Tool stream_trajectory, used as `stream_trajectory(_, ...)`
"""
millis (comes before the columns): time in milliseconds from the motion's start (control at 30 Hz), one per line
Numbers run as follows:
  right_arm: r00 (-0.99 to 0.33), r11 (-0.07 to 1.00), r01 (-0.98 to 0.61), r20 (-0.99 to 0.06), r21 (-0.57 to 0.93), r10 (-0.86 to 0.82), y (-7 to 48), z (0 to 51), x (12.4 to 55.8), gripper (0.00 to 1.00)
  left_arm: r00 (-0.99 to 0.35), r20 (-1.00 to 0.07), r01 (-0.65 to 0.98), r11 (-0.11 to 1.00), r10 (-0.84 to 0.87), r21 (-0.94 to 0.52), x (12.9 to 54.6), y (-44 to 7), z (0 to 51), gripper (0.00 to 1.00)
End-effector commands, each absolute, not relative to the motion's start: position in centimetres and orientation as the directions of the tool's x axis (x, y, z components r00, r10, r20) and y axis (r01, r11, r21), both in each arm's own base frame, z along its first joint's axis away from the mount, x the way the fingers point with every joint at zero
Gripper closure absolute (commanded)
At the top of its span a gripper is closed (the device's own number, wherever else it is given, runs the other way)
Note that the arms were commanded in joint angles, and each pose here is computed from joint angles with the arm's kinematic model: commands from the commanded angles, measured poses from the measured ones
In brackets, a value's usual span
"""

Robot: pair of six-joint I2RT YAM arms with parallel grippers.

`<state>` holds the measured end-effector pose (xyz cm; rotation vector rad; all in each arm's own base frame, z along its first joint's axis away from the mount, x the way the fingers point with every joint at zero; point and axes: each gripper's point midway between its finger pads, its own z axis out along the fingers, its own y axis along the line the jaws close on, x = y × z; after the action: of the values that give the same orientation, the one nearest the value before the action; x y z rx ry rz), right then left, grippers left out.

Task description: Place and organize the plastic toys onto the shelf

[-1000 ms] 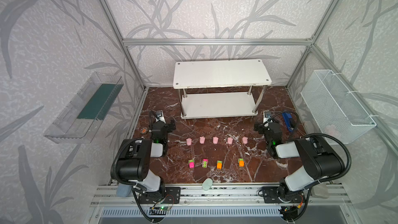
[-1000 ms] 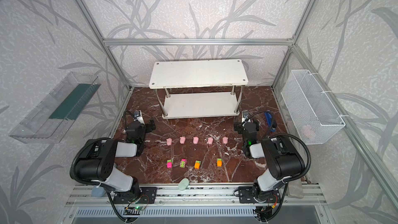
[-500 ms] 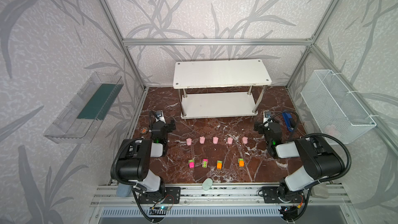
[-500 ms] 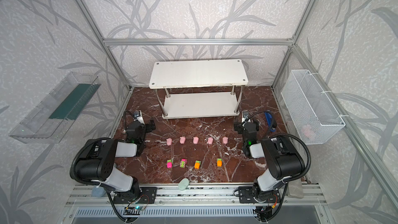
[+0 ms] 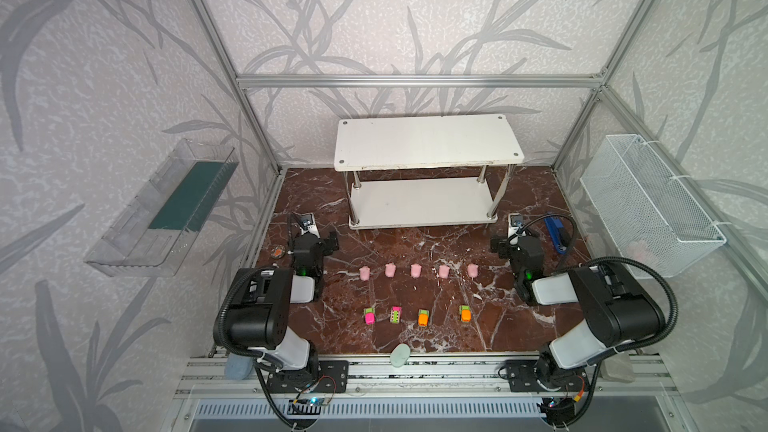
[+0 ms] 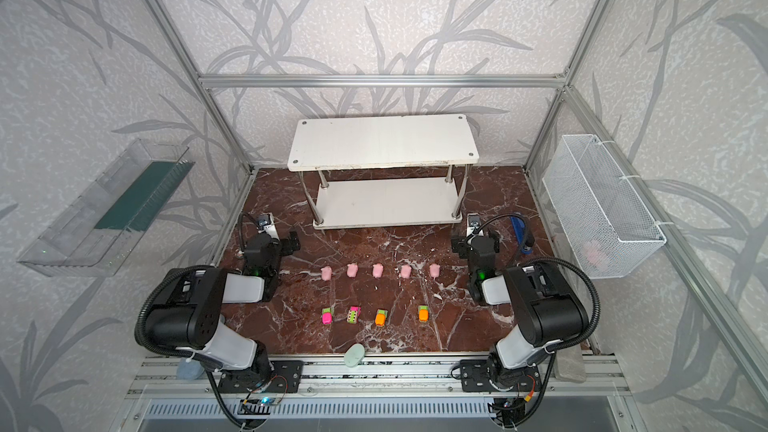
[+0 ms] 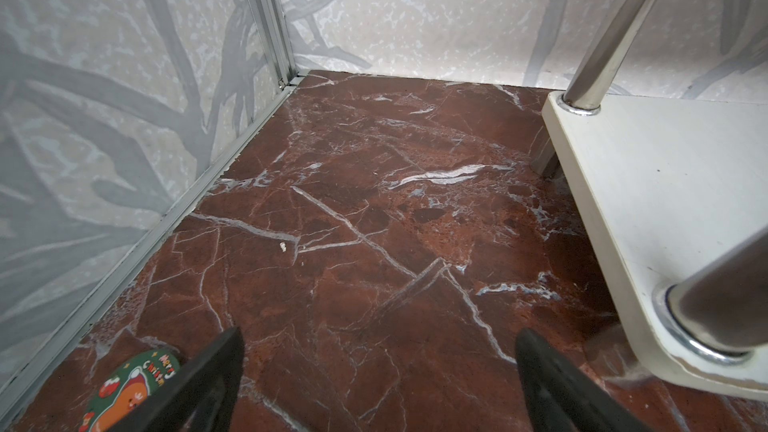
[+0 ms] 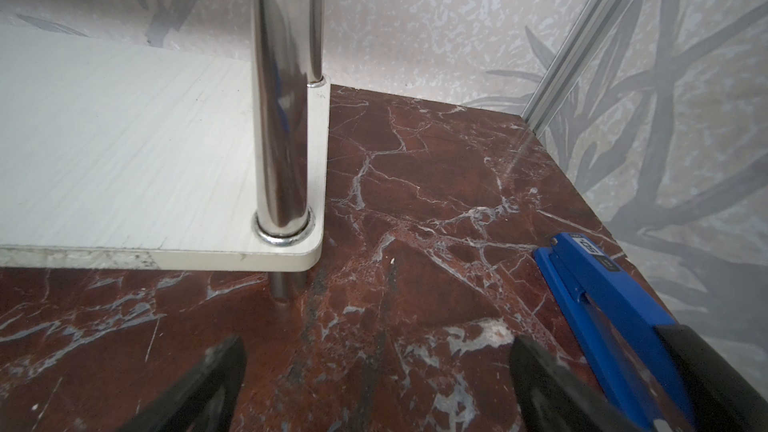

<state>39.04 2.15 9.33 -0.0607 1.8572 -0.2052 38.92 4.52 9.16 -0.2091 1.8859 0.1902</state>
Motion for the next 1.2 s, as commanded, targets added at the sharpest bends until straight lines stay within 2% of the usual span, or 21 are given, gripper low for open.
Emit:
stream_trajectory(0,-0.283,0.984,0.084,-0.951,-0.158,-0.129,1.9,9.7,39.4,0.01,-0.305,-0.951,-0.225,0.974,-0.046,0.025,39.4,4.5,9.5,0.01)
stream_trajectory(200,-0.283,0.984,0.082,-0.950,-0.158,-0.129,1.9,9.7,39.4,0.01,-0.308,-0.950,-0.224,0.974,-0.048,0.024,39.4,4.6,9.5,0.01)
stream_trajectory(333,-0.303,0.982,0.081,-0.943,-0.169,-0.137,2.0,11.3,39.5,0.03,-0.302,-0.952,-0.240,0.970,-0.051,0.025,39.3,4.8,10.1,0.05)
stream_trajectory(467,-0.319,0.980,0.079,-0.936,-0.184,-0.150,2.1,13.8,39.3,0.03,-0.406,-0.912,-0.300,0.951,-0.052,0.080,39.4,5.4,13.0,0.07)
stream_trajectory(500,-0.301,0.979,0.094,-0.943,-0.181,-0.145,1.9,14.6,39.1,0.04,-0.386,-0.921,-0.342,0.935,-0.050,0.093,39.3,5.8,14.2,0.07)
stream_trajectory(600,-0.300,0.976,0.143,-0.947,-0.166,-0.117,1.5,16.7,38.3,0.04,-0.220,-0.964,-0.379,0.924,-0.152,-0.059,38.9,5.5,17.4,0.07)
stream_trajectory(667,-0.319,0.980,0.143,-0.944,-0.141,-0.089,1.9,17.7,37.5,0.04,-0.185,-0.964,-0.391,0.914,-0.190,-0.106,38.5,5.0,18.7,0.08)
stream_trajectory(733,-0.337,0.984,0.144,-0.940,-0.102,-0.049,2.7,18.4,36.4,0.04,-0.195,-0.962,-0.428,0.899,-0.190,-0.091,37.9,4.4,19.7,0.09)
stream_trajectory(833,-0.403,0.989,0.134,-0.915,-0.058,0.001,3.8,18.1,34.4,0.05,-0.205,-0.962,-0.436,0.897,-0.182,-0.077,37.2,3.4,20.6,0.10)
stream_trajectory(967,-0.499,0.995,0.095,-0.864,0.030,0.073,5.5,16.4,31.6,0.07,-0.173,-0.957,-0.456,0.880,-0.233,-0.132,36.1,3.6,20.9,0.13)
stream_trajectory(1167,-0.602,0.998,-0.020,-0.797,0.064,0.039,8.6,13.9,28.5,0.11,-0.189,-0.949,-0.454,0.879,-0.254,-0.145,36.4,3.4,20.1,0.13)
